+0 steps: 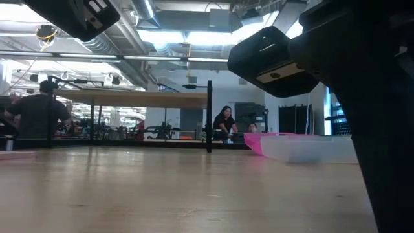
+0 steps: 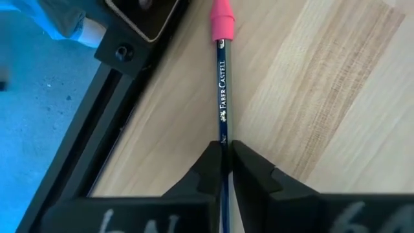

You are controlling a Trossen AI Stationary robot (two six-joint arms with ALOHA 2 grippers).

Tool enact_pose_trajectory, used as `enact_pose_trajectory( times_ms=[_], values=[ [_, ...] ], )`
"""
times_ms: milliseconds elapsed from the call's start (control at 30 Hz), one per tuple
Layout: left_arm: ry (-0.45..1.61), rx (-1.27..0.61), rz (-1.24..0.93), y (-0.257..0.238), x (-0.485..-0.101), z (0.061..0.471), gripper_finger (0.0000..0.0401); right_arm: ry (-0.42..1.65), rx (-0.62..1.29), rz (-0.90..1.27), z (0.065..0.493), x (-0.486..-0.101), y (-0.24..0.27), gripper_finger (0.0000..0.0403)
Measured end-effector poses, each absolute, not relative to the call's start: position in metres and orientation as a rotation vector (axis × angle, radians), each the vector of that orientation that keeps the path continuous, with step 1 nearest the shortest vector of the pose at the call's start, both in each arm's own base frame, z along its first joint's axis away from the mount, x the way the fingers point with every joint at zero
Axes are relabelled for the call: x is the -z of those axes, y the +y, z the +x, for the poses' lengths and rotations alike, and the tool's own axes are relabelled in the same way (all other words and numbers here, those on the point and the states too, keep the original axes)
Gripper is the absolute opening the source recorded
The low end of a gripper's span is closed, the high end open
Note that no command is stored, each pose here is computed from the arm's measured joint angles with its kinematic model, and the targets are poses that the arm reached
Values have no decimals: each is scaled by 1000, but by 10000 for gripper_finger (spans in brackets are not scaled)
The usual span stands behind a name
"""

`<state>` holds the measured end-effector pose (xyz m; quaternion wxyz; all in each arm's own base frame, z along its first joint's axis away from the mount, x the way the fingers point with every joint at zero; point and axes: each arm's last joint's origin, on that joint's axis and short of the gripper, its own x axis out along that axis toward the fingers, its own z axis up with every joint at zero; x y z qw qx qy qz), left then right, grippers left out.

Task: Pack school essentials
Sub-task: Put the pink pencil into the pink supply box

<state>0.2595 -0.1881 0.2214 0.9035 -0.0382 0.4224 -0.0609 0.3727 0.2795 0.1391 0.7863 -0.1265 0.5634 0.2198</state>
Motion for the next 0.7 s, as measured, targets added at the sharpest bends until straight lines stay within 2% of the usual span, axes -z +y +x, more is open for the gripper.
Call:
enact_pose_trajectory(
  times_ms=[200, 700],
  values=[
    [873, 126, -79, -188, -221, 260, 0, 1216, -466, -263, 373, -139, 280, 43],
    [873, 126, -79, -188, -221, 260, 0, 1224, -439, -226, 373, -140, 279, 32]
  ],
)
